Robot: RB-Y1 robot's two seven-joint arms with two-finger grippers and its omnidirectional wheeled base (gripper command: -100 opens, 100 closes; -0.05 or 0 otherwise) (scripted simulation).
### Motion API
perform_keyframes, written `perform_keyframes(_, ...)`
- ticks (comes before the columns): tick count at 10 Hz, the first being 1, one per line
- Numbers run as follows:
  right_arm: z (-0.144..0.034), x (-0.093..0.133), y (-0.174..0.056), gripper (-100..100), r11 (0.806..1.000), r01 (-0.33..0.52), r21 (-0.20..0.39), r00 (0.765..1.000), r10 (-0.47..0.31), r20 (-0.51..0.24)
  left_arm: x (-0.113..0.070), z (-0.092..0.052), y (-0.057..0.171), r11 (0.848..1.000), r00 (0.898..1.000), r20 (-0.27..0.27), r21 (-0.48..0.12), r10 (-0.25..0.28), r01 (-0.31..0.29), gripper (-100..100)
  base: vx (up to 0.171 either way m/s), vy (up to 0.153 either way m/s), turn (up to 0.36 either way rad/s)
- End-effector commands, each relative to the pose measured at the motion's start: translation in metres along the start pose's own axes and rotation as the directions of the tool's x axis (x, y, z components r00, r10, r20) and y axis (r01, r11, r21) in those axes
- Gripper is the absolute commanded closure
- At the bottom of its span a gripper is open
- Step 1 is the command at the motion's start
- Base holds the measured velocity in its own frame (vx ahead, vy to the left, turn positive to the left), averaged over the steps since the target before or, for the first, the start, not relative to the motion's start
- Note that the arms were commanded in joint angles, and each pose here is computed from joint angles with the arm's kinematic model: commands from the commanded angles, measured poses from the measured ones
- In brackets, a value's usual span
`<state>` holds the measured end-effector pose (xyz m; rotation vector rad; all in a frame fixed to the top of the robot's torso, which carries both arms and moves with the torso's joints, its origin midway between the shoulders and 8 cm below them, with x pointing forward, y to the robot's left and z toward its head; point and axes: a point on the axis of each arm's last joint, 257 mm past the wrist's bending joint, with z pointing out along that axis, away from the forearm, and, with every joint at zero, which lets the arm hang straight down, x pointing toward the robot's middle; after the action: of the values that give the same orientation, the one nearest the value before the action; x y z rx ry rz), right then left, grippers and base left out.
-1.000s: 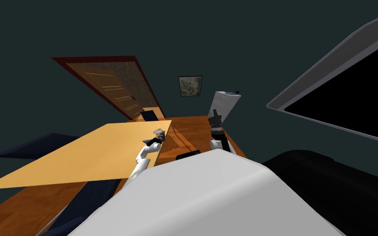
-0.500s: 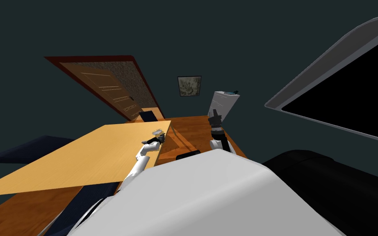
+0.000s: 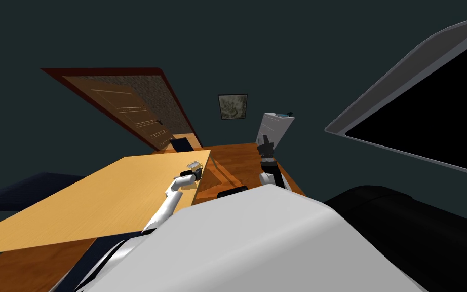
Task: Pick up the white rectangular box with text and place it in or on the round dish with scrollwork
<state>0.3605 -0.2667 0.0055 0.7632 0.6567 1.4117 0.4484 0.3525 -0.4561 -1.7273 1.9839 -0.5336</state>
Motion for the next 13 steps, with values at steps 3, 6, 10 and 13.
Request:
perform_keyframes(3, 0.0, 0.0, 0.0, 0, 1.0, 0.0, 0.0, 1.0, 0.0, 0.0, -0.017, 0.003, 0.03, 0.99, 1.0, -0.007, -0.138, -0.001, 0.0, -100, 0.022, 0.038, -0.057)
perform_keyframes(6, 0.0, 0.0, 0.0, 0, 1.0, 0.0, 0.0, 1.0, 0.0, 0.0, -0.029, 0.002, 0.051, 0.977, 1.0, -0.004, -0.213, -0.012, 0.011, -100, 0.023, 0.043, -0.056)
perform_keyframes(10, 0.0, 0.0, 0.0, 0, 1.0, 0.0, 0.0, 1.0, 0.0, 0.0, -0.058, -0.009, 0.083, 0.934, 0.999, -0.006, -0.356, -0.04, 0.035, -100, 0.035, 0.062, -0.073)
perform_keyframes(13, 0.0, 0.0, 0.0, 0, 1.0, 0.0, 0.0, 1.0, 0.0, 0.0, -0.077, -0.02, 0.102, 0.898, 0.998, -0.002, -0.436, -0.069, 0.061, -100, 0.027, 0.057, -0.073)
